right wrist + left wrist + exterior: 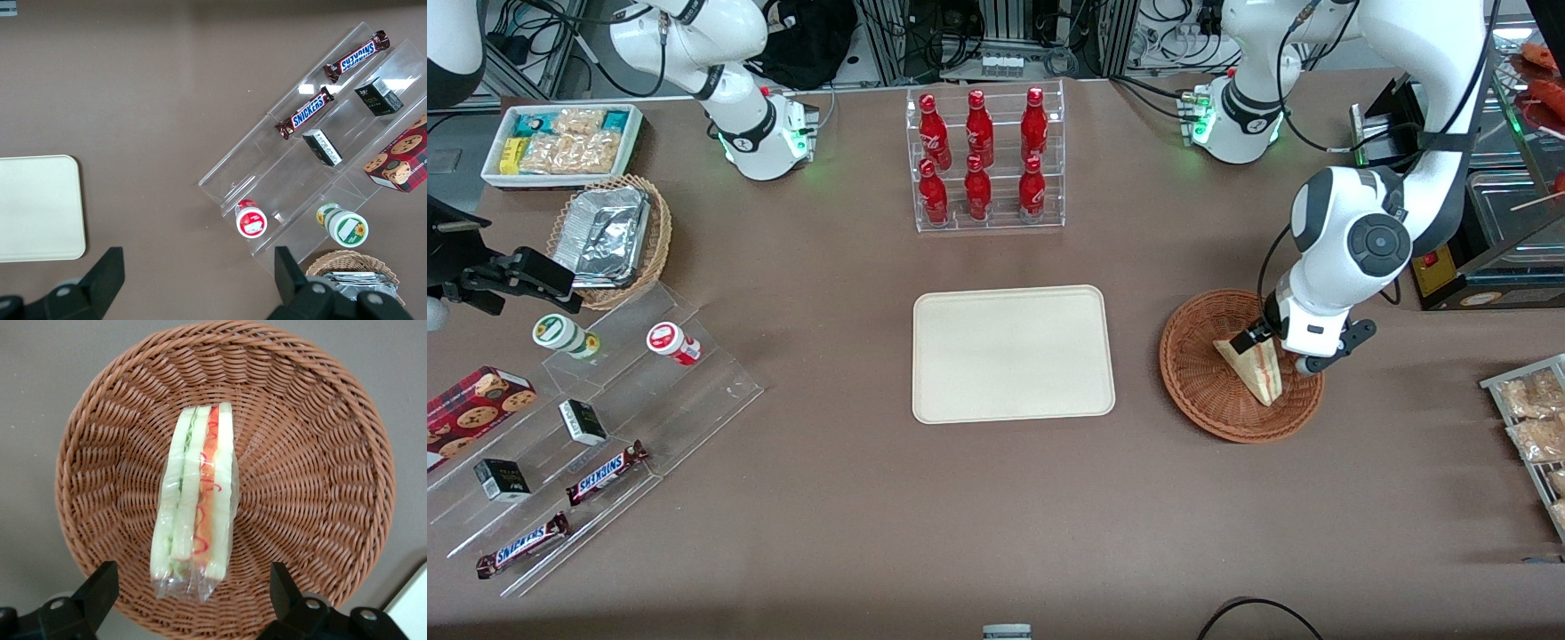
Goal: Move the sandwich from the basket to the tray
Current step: 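Lower the left gripper and close it on the wrapped sandwich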
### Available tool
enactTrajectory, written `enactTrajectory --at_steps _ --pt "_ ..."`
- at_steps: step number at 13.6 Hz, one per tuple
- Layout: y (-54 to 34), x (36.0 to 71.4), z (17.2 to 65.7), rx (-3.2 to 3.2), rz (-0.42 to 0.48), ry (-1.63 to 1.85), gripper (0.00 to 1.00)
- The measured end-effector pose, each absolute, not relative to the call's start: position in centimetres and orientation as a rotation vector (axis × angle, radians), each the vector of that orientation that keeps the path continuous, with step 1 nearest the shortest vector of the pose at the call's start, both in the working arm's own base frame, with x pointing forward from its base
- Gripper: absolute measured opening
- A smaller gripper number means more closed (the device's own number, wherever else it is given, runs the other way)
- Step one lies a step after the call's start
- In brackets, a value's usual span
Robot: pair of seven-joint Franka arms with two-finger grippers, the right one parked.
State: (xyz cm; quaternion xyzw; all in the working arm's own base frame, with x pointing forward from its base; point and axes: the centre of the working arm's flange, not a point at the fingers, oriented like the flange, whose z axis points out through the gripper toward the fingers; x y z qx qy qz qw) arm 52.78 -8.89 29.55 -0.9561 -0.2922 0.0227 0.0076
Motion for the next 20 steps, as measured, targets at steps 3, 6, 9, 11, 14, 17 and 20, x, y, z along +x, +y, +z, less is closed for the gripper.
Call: enactTrajectory --at_steps 3,6,9,11,14,17,20 --pt "-8.9 52.9 28.2 -2.98 0.062 -0.964 1.0" --pt "-8.7 52.9 27.1 -2.973 0.078 -0.976 1.0" --pt "-8.5 52.9 26.1 -2.969 0.09 -0.984 0.86" --pt "-8.5 52.9 25.8 -2.968 0.095 -0.984 0.6" --pt "-8.5 52.9 26.0 -2.969 0.088 -0.984 0.35" --pt "-8.7 53.2 27.7 -2.958 0.115 -0.972 0.16" --pt "-9.7 53.9 31.6 -2.948 0.192 -0.884 0.16"
